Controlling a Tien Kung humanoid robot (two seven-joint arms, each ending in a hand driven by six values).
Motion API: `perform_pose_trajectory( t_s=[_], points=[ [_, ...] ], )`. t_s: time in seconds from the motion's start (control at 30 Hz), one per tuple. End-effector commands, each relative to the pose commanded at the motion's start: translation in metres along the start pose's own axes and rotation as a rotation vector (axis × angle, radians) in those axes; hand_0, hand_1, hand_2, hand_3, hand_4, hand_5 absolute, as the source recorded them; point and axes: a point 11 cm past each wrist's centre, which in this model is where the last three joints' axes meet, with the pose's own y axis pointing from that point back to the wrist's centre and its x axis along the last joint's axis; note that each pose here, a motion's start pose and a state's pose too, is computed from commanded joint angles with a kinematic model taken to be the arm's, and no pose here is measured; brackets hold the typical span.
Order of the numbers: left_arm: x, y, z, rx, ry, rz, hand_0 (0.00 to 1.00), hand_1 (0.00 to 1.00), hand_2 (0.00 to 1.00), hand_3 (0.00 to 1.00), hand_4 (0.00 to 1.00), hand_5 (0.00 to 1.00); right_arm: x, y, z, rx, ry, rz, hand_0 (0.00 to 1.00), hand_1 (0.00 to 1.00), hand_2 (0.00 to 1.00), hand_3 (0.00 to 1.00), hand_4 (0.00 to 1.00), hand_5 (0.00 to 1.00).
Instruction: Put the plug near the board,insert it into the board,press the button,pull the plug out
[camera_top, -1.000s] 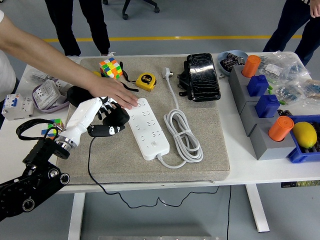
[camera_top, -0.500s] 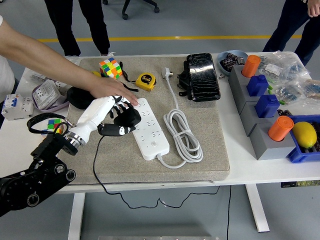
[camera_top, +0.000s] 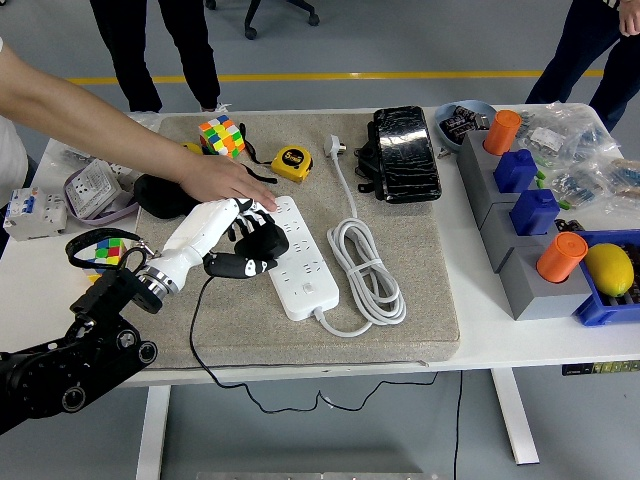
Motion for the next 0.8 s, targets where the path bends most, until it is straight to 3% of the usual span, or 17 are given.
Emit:
perform_pose_trajectory(
  t_s=[0.8],
  points=[
    [-0.0054,-0.0069,-0.0058,0.017,-0.031,-0.029,0.284,0.418,0.456,0.549,0.793,0.002,-0.001,0.0001,0.0009,0.0,0.002,-0.002,0.579,0.657,0.644,0.548,0.931,0.501]
  ],
)
